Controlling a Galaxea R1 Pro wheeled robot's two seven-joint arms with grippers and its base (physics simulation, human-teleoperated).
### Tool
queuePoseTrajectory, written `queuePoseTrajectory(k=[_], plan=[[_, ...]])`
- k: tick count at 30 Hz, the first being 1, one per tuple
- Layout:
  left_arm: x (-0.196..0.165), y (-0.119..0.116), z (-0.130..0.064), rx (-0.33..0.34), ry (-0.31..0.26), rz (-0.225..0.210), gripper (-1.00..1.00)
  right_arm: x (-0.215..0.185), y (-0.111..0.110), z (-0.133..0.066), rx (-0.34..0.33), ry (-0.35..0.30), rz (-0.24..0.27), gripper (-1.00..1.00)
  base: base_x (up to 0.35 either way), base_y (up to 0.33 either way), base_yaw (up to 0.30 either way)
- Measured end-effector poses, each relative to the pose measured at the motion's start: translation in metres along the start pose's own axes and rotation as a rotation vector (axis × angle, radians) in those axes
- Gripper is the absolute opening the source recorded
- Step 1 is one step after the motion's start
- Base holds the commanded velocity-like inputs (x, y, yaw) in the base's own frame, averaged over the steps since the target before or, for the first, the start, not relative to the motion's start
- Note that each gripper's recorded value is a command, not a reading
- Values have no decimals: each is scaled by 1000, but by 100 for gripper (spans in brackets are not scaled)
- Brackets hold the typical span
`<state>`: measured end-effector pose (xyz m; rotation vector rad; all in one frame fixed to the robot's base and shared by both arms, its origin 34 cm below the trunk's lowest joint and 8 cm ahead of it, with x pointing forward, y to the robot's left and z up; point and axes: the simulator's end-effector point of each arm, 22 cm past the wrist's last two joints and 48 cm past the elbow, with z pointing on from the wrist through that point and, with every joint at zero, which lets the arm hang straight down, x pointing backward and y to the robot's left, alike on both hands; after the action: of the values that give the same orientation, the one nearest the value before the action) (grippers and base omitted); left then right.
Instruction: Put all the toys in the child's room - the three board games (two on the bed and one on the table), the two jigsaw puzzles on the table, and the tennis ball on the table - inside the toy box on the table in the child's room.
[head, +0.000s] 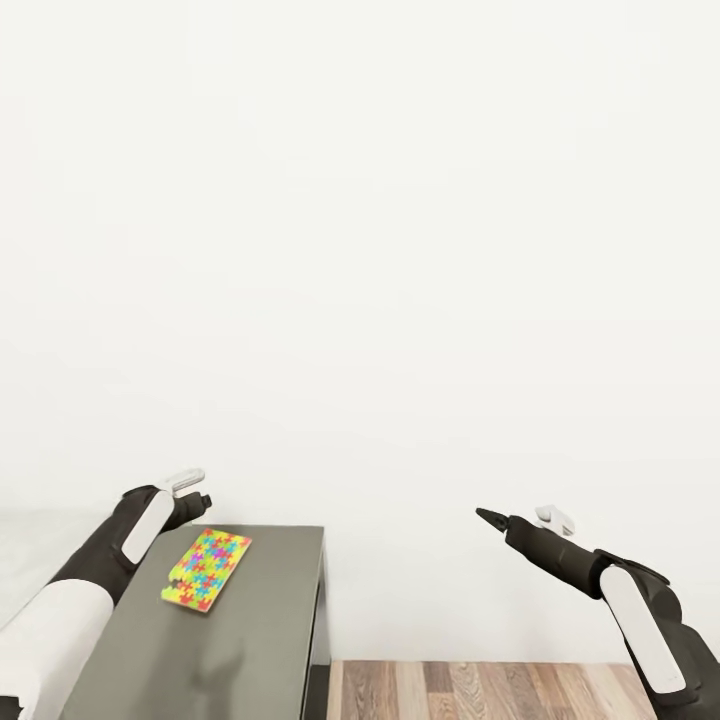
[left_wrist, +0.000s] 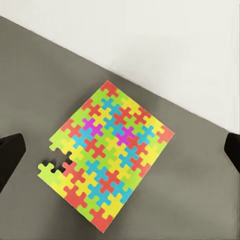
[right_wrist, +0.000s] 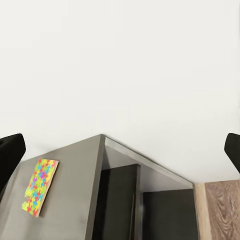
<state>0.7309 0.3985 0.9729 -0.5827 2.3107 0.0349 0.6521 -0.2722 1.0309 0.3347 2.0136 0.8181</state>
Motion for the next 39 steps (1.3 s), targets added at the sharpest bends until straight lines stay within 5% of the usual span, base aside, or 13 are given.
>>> queuePoseTrajectory(k=[13,39], plan=[[8,-12,1,-1,3,79,100,-2,0,0,-1,-6,-2,100,102,75,-104],[14,-12,6,-5,16,91,100,2,-2,5,1,-4,-3,100,25,58,-2]])
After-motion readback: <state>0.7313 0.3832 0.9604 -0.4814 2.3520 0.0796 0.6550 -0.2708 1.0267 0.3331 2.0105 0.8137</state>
